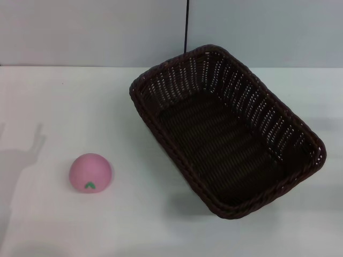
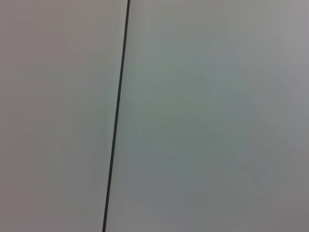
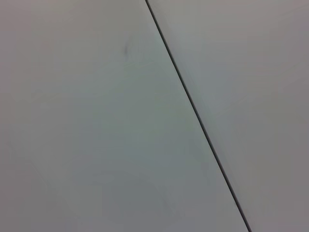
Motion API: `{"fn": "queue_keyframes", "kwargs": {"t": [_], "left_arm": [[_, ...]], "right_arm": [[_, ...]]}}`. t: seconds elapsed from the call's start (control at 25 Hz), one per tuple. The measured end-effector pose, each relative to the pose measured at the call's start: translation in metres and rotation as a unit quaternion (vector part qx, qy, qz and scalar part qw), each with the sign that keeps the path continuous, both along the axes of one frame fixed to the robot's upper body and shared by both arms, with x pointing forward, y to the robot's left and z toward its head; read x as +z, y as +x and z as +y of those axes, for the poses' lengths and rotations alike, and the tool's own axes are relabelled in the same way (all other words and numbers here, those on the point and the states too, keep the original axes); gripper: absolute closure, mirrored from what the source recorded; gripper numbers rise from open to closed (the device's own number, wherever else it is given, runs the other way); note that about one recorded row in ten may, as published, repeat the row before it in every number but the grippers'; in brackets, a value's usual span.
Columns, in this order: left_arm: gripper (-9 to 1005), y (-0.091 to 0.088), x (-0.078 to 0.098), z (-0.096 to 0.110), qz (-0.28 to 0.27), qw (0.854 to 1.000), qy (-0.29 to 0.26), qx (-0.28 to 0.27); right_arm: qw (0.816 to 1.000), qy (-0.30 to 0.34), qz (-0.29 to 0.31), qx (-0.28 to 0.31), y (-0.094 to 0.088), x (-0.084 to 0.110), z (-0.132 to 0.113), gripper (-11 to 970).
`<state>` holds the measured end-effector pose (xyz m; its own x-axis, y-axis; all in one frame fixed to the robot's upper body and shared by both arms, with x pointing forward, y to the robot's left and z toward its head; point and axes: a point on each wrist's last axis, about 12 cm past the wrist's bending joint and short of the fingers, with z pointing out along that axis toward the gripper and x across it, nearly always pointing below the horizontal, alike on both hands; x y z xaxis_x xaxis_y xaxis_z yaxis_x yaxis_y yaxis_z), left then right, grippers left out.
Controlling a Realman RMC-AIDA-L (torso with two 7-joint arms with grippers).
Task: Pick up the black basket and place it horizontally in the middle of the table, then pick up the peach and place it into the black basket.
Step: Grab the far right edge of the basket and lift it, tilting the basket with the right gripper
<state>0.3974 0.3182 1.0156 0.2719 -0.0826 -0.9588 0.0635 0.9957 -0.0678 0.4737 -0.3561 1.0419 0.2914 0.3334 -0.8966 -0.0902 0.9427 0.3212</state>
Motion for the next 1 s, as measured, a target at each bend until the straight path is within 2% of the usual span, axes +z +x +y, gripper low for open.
{"fn": "queue_keyframes", "kwargs": {"t": [0.4, 0.52, 0.6, 0.64, 0.68, 0.72, 0.8, 0.84, 0.88, 0.92, 1.0], "left_arm": [[159, -0.003, 0.0, 0.005, 0.0, 1.0, 0.003, 0.002], [161, -0.004, 0.0, 0.005, 0.002, 1.0, 0.003, 0.003], [162, -0.004, 0.0, 0.006, 0.002, 1.0, 0.004, 0.004], [162, -0.004, 0.0, 0.007, 0.002, 1.0, 0.005, 0.004], [163, -0.004, 0.0, 0.007, 0.002, 1.0, 0.006, 0.003], [164, -0.004, 0.0, 0.007, 0.002, 1.0, 0.006, 0.003], [165, -0.004, 0.0, 0.007, 0.002, 1.0, 0.006, 0.003], [165, -0.002, -0.001, 0.006, 0.004, 1.0, 0.006, 0.002], [166, -0.002, -0.001, 0.006, 0.005, 1.0, 0.006, 0.002], [166, -0.001, 0.0, 0.006, 0.005, 1.0, 0.006, 0.002], [167, -0.001, 0.0, 0.006, 0.004, 1.0, 0.005, 0.001]], "right_arm": [[1.0, -0.002, -0.002, 0.002, -0.007, -0.001, -0.001, 293], [1.0, -0.012, -0.007, 0.023, -0.011, 0.002, -0.006, 293], [0.998, -0.022, -0.003, 0.064, -0.012, 0.008, -0.013, 293], [0.996, -0.026, 0.003, 0.088, -0.012, 0.012, -0.018, 293], [0.988, -0.033, 0.029, 0.149, -0.009, 0.025, -0.029, 293], [0.988, -0.033, 0.029, 0.149, -0.009, 0.025, -0.029, 293], [0.976, -0.043, 0.066, 0.201, -0.003, 0.043, -0.04, 293], [0.969, -0.049, 0.087, 0.225, 0.0, 0.052, -0.044, 293], [0.951, -0.067, 0.141, 0.265, 0.007, 0.072, -0.049, 293], [0.951, -0.067, 0.141, 0.265, 0.007, 0.072, -0.049, 293], [0.93, -0.085, 0.201, 0.295, 0.013, 0.094, -0.051, 292]]}}
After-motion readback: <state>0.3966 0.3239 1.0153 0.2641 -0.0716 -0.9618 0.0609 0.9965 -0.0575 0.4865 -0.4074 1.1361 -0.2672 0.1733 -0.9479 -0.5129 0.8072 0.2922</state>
